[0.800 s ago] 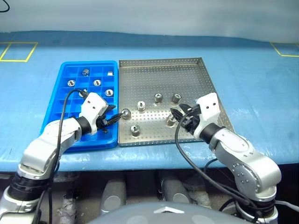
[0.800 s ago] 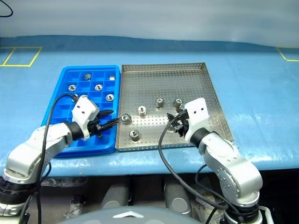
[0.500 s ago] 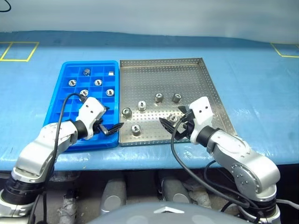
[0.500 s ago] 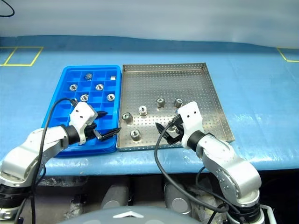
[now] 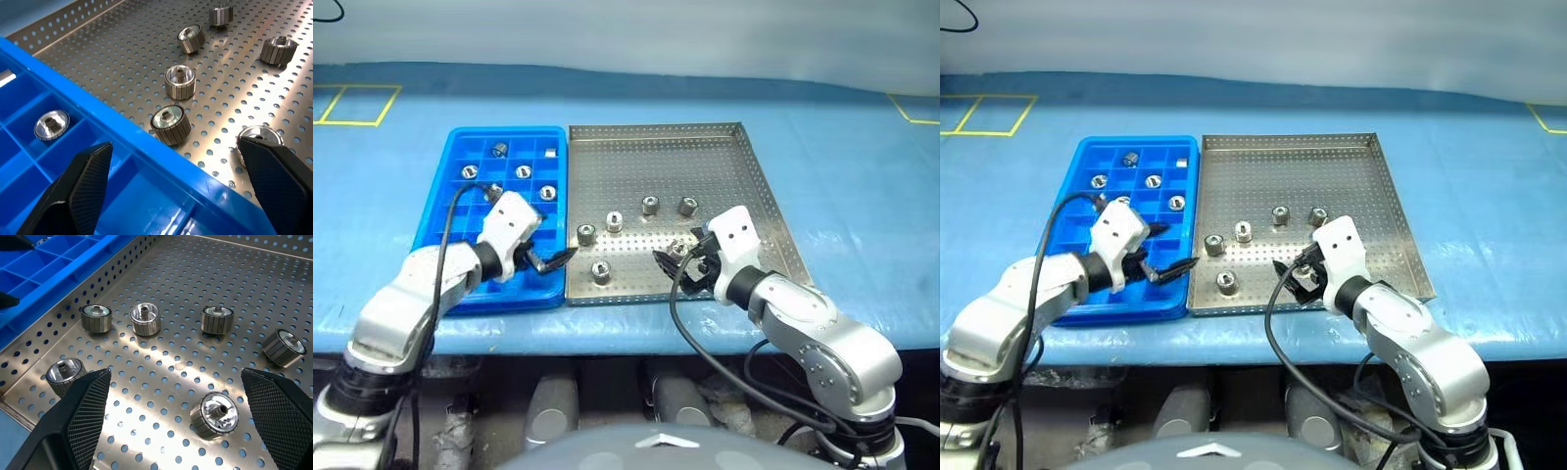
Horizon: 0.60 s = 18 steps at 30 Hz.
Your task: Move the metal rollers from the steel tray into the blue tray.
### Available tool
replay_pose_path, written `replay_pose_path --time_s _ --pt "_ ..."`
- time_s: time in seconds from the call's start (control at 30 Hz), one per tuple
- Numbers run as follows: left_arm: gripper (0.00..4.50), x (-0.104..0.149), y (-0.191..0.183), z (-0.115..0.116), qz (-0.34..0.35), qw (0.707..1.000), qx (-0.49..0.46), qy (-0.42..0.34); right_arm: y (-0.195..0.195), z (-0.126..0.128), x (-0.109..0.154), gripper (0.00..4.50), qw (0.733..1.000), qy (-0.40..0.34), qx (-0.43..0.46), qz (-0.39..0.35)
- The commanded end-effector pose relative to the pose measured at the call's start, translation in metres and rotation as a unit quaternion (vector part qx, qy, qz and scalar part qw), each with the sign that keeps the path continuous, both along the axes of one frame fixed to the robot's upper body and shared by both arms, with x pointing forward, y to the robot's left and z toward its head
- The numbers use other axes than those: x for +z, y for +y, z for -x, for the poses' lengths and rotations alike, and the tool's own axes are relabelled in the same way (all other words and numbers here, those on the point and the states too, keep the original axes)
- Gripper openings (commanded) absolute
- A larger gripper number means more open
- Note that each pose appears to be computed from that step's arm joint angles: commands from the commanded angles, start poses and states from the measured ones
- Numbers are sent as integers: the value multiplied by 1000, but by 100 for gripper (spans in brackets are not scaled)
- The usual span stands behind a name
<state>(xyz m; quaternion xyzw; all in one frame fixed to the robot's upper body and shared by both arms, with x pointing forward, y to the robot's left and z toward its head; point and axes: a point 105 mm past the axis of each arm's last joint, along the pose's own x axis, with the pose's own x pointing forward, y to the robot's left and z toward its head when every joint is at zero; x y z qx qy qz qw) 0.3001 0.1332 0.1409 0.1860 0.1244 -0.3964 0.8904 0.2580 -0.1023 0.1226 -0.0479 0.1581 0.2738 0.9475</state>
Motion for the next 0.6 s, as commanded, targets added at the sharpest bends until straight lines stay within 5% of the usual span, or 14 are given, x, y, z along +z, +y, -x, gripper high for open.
replay_pose_path --time_s 0.03,0.23,0.6 --pt "450 14 -16 -18 -12 998 -58 -10 3 -2 8 448 1000 -19 -2 -5" --pt "450 5 -42 -63 -72 989 -126 40 1 -4 8 448 999 -27 -28 -9" --pt "450 -32 -67 -88 -193 955 -204 93 -5 0 8 448 996 -34 -76 -26"
